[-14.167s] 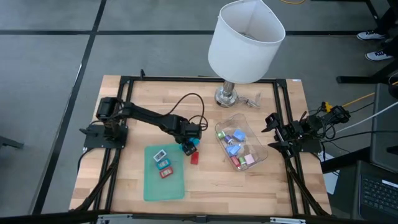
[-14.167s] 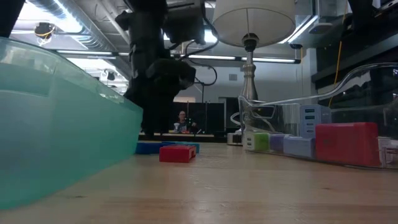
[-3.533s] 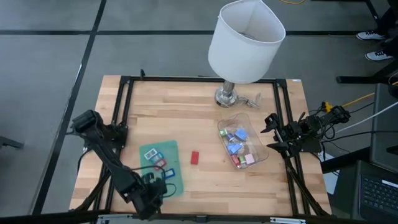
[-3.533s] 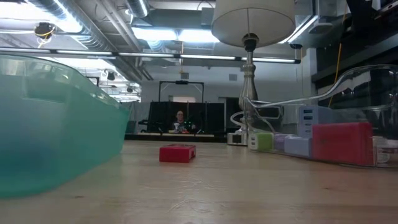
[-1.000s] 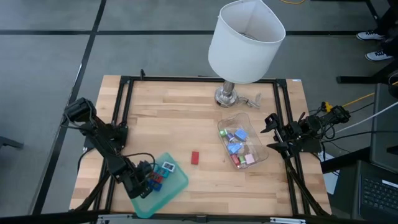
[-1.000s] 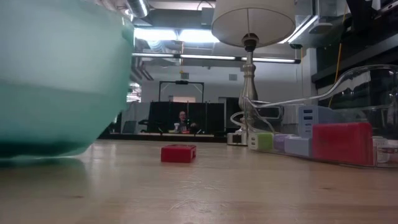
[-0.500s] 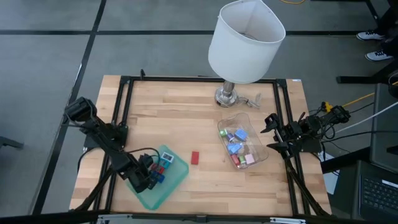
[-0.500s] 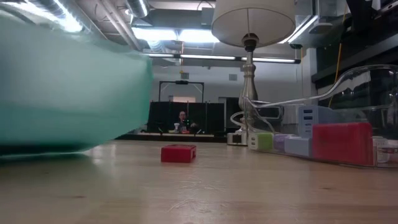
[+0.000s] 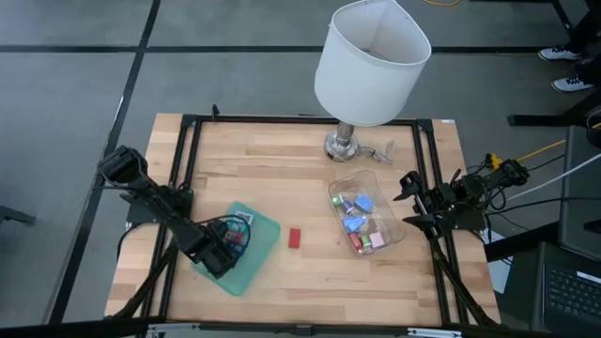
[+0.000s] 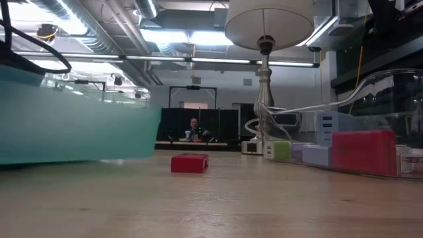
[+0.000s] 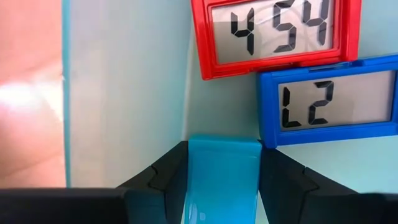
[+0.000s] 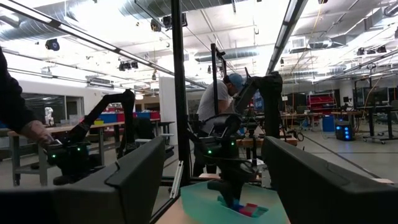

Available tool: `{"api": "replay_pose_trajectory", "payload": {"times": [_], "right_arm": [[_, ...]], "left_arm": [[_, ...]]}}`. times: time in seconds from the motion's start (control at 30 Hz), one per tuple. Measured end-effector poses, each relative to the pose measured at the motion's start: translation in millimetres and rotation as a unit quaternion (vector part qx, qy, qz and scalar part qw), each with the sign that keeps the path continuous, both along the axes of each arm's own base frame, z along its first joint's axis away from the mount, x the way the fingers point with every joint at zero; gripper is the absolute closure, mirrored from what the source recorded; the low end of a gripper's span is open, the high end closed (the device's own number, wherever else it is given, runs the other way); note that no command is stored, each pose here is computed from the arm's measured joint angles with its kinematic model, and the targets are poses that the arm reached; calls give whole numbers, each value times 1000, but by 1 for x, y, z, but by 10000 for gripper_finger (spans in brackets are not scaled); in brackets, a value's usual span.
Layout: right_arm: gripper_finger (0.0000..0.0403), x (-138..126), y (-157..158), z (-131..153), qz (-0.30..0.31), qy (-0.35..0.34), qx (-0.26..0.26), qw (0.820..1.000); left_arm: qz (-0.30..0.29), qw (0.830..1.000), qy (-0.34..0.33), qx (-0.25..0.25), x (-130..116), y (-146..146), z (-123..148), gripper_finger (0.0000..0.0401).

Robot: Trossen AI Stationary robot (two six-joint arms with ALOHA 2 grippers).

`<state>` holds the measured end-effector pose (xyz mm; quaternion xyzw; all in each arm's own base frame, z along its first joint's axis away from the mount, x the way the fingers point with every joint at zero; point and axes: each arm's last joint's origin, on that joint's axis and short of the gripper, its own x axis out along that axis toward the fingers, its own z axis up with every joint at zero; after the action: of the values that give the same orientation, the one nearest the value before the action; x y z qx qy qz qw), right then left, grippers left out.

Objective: Pick & Place Office items
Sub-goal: Put the light blue digital clock into the green bin

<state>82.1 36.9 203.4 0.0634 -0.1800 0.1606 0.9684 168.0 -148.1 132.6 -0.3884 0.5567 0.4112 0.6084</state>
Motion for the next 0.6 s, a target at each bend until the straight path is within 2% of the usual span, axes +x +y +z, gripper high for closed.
{"api": "replay_pose_trajectory", "payload": {"times": [0.13, 0.33, 0.6], "right_arm": [[124, 0, 0, 0, 0, 0, 0, 1000], [124, 0, 0, 0, 0, 0, 0, 1000], [124, 0, 0, 0, 0, 0, 0, 1000]], "left_arm": [[34, 999, 25, 16, -2, 7, -1, 249], [40, 999, 13, 8, 0, 11, 4, 249], [29, 998, -61, -17, 2, 11, 31, 162]]}}
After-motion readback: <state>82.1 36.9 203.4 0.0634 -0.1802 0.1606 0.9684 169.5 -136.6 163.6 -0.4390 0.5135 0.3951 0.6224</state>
